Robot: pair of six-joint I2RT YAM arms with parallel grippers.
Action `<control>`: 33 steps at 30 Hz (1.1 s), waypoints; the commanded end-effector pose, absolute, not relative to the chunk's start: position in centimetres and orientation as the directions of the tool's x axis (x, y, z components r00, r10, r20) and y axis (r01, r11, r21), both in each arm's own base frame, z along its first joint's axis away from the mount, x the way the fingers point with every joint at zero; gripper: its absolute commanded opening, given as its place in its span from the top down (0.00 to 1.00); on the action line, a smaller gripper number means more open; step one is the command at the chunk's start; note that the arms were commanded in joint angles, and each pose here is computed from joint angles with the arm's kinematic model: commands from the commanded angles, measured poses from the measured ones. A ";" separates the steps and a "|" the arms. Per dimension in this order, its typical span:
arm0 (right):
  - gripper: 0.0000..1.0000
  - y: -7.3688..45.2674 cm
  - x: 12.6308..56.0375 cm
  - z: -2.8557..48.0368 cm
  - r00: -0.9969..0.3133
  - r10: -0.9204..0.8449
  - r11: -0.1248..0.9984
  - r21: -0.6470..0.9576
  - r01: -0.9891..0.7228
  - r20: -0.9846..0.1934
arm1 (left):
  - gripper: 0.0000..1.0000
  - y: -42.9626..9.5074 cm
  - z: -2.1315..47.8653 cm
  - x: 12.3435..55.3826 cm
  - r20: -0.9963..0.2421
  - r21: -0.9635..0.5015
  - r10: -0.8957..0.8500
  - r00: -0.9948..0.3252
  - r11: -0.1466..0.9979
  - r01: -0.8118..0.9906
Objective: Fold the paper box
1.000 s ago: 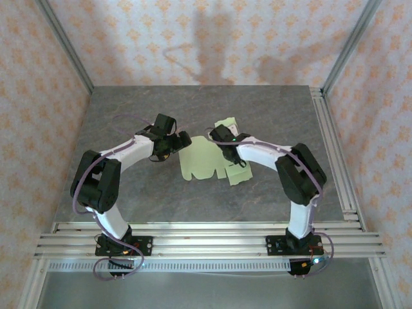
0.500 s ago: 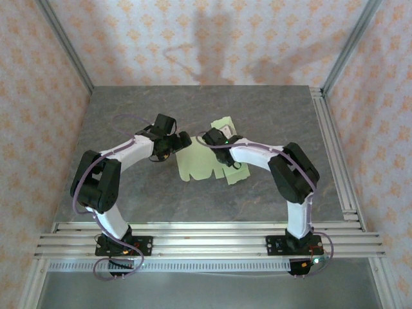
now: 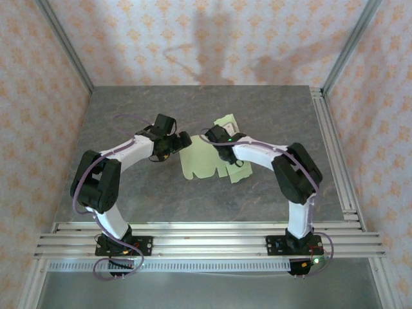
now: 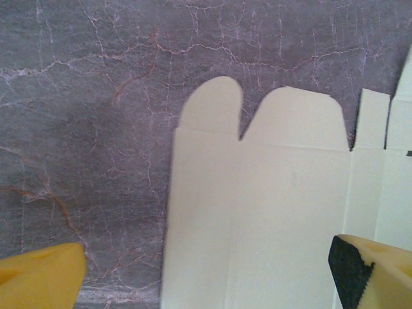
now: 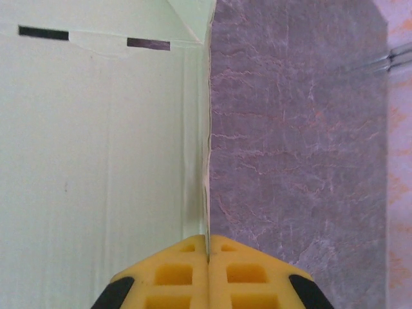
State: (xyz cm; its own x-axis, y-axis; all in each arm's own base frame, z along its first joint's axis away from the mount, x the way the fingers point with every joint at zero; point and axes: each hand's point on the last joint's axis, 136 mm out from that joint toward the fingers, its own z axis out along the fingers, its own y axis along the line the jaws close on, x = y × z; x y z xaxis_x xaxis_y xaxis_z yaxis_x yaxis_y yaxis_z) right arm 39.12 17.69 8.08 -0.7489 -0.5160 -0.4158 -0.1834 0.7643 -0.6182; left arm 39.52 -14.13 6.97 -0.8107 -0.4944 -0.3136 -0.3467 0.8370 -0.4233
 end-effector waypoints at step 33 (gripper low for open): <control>1.00 22.6 38.4 8.1 -0.634 -0.421 0.848 -0.032 -0.530 -0.648 | 0.02 -16.1 11.7 43.8 -0.415 -0.456 -0.377 -0.828 0.874 -0.170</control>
State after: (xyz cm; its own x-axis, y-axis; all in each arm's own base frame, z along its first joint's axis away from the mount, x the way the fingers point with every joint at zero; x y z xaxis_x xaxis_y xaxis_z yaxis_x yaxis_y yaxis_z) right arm 37.96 22.27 6.56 -0.6893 -0.4030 -0.6020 -0.4999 0.8660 -0.0073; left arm 43.32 -16.08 12.14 -0.8098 -0.4020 -0.4273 -0.1801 0.8635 -0.4712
